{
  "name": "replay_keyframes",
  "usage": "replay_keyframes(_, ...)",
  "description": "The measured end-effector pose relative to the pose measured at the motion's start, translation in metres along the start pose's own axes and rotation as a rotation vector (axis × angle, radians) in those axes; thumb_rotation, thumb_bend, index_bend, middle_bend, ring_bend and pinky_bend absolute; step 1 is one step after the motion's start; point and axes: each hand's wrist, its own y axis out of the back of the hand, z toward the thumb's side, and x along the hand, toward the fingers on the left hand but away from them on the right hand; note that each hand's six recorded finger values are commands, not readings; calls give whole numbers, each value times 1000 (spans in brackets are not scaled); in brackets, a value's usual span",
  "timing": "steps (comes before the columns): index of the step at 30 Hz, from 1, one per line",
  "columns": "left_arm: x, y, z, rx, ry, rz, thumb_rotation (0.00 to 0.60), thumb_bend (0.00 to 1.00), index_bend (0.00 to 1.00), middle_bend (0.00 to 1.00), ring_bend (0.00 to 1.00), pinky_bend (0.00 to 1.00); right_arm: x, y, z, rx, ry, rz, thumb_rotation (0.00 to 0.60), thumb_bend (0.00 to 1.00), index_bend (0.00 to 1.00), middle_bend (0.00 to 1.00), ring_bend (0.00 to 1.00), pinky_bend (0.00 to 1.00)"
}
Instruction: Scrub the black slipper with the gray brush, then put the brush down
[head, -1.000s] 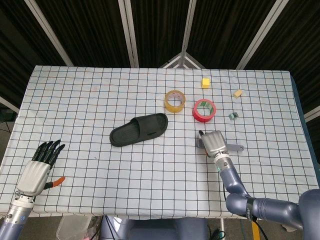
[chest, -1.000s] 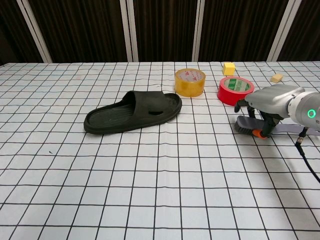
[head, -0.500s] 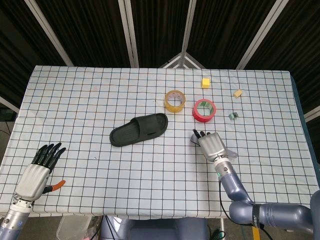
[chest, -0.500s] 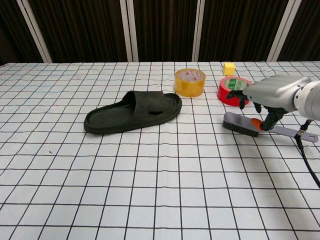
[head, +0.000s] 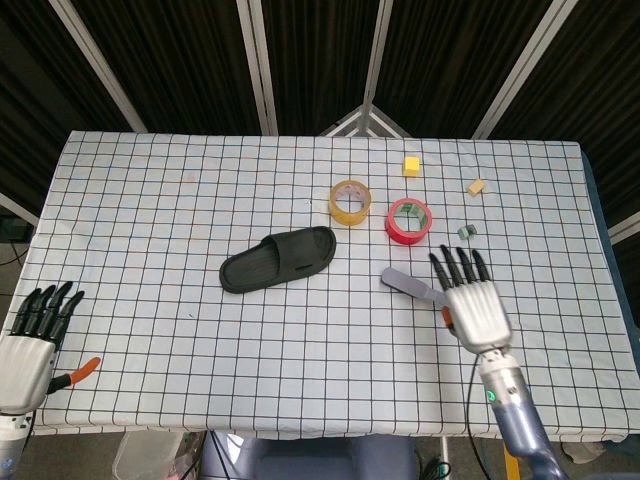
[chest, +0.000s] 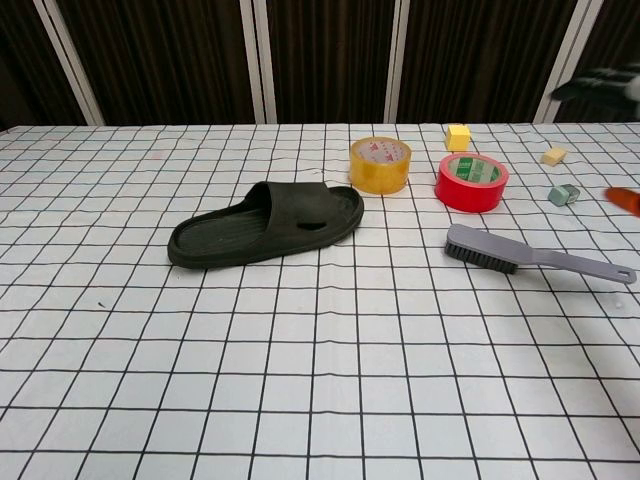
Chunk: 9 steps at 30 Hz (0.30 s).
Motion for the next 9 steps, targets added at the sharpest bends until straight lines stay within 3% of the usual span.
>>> replay_keyframes(5,-5,16,-9,3,50,56,540,14,0,0,0,43,71,-16,-64,-113,-176,-36,600,398,0,0,0,19)
replay_keyframes(9,-8,16,-4,-14,37,37,539,15,0,0,0,43,101,-19,-82,-99,-195,-48,600,398,0,0,0,15)
